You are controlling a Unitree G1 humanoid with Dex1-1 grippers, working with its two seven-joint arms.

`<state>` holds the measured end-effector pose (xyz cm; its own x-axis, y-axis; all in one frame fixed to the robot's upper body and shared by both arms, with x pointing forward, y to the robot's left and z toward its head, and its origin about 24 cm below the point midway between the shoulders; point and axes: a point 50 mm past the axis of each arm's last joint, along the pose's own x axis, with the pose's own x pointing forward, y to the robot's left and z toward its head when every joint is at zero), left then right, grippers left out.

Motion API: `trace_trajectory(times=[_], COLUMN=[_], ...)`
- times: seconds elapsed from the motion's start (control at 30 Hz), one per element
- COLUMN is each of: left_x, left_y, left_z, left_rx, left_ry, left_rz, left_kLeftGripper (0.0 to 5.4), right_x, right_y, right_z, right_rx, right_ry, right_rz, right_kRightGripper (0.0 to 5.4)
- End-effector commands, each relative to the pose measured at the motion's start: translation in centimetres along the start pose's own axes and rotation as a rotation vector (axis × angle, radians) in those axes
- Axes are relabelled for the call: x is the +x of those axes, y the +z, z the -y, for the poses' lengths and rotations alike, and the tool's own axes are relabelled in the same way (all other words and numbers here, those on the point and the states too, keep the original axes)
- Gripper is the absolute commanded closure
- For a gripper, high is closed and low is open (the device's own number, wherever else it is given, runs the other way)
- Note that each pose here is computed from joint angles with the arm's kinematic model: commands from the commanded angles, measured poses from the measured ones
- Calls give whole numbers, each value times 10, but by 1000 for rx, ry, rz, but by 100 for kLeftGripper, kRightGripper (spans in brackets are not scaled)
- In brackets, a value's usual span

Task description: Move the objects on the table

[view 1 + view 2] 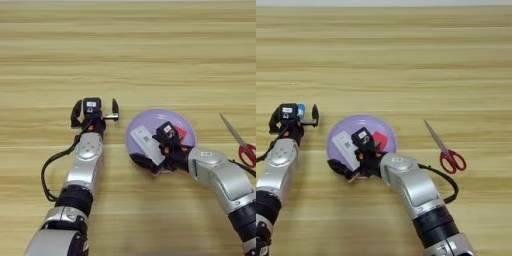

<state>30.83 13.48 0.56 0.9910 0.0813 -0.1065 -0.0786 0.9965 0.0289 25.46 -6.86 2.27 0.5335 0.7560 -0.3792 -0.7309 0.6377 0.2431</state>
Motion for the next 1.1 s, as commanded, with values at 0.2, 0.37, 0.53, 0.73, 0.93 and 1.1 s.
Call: trace_trajectory(times=[0.2, 0.37, 0.53, 0.73, 0.93, 1.1], left_x=[2, 3, 1, 0, 1, 1], left_y=[1, 2, 3, 3, 3, 3], left_z=[3, 4, 8, 11, 14, 15], left_rx=[9, 7, 3, -1, -3, -4], left_ry=[-1, -6, -24, -33, -37, -36], left_rz=[-6, -2, 1, -1, -3, -4], left_kLeftGripper=[0, 0, 0, 0, 0, 0], right_x=[-9, -13, -23, -31, -32, -33], right_y=[18, 25, 31, 29, 24, 20], right_z=[7, 20, 36, 61, 69, 73], right_rx=[-119, -174, -261, -341, -373, -368], right_ry=[-38, -112, -205, -314, -332, -315], right_rz=[143, 213, 253, 227, 208, 192], right_kRightGripper=[2, 2, 2, 2, 2, 2])
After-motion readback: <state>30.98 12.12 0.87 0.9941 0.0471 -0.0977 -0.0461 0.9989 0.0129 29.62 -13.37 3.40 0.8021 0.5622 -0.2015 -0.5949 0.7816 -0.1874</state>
